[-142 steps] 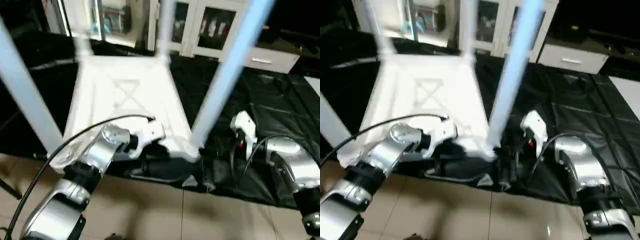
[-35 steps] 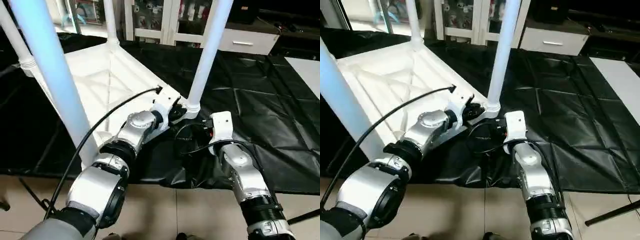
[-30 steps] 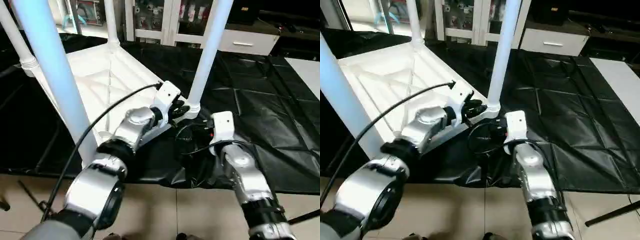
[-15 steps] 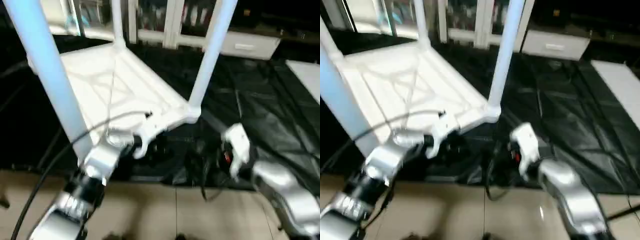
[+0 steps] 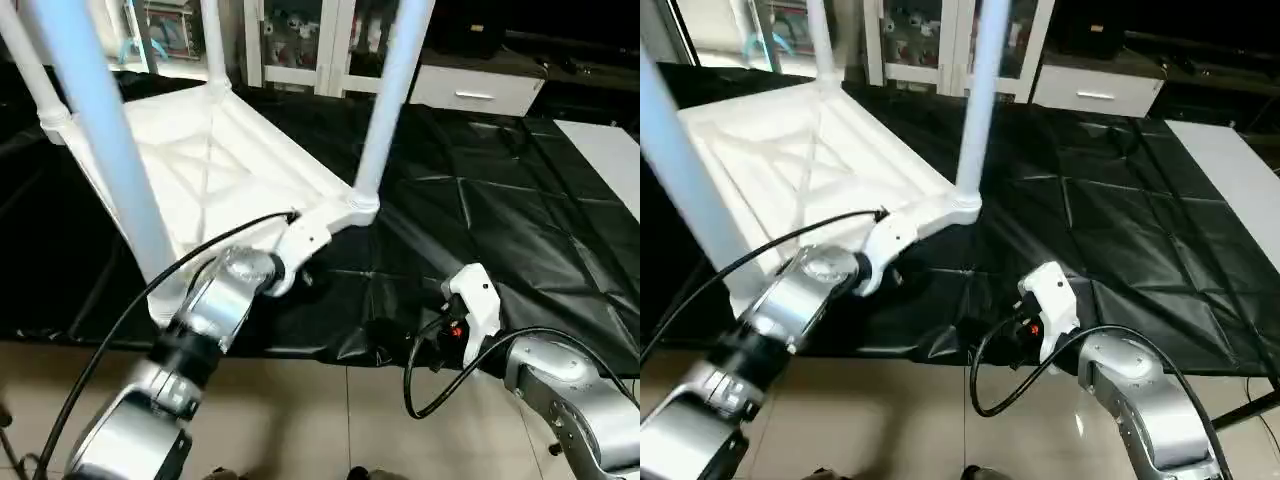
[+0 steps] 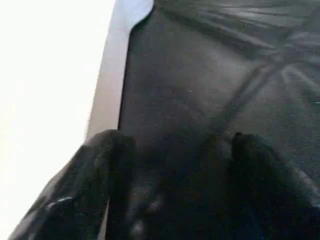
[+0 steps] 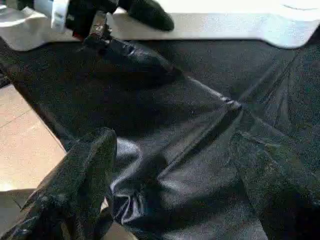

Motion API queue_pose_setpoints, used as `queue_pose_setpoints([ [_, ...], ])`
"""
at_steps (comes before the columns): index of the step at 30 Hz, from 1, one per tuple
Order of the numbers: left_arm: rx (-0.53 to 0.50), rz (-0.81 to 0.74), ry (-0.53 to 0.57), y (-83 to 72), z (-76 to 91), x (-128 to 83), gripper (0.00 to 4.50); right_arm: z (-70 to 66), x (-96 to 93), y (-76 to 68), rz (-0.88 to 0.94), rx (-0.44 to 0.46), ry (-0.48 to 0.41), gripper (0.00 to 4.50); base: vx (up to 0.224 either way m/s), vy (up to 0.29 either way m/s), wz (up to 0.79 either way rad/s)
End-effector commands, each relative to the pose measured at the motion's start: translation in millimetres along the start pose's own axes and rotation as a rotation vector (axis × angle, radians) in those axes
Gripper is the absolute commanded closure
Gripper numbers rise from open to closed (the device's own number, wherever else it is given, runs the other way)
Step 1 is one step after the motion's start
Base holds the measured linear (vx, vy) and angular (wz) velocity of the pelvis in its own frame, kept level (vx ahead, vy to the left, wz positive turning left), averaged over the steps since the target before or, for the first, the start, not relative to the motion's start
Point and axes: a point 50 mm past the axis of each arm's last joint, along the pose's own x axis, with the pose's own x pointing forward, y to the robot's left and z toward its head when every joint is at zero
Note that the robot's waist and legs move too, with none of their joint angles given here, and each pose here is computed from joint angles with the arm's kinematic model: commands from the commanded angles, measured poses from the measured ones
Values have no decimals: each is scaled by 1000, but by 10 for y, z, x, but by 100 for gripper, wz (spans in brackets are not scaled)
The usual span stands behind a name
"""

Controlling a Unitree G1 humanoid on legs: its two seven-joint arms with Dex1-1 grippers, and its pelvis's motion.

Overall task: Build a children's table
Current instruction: Rotate leg to tighten

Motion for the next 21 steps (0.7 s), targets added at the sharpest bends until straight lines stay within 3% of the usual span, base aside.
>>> queue_pose_setpoints([
  [1,41,89,7,122,29,12,27,71,-30,-35,-26,-23,-15,59,0,0,0],
  [3,82,169,-26,186,137,109,12,81,-18,-80,-54,-29,-13,59,0,0,0],
  [8,103,224,-106,158,290,186,4,92,-11,-83,-68,-32,-11,59,0,0,0],
  [11,40,220,-180,130,370,198,4,97,-12,-68,-68,-31,-13,59,0,0,0],
  [17,-272,-102,-559,-49,675,17,4,109,-30,-32,-64,-4,-47,59,0,0,0],
  [20,-311,-238,-648,-139,689,-146,4,120,-33,-22,-57,2,-63,59,0,0,0],
  [21,-285,-330,-676,-235,620,-336,4,137,-33,-5,-39,2,-81,59,0,0,0],
])
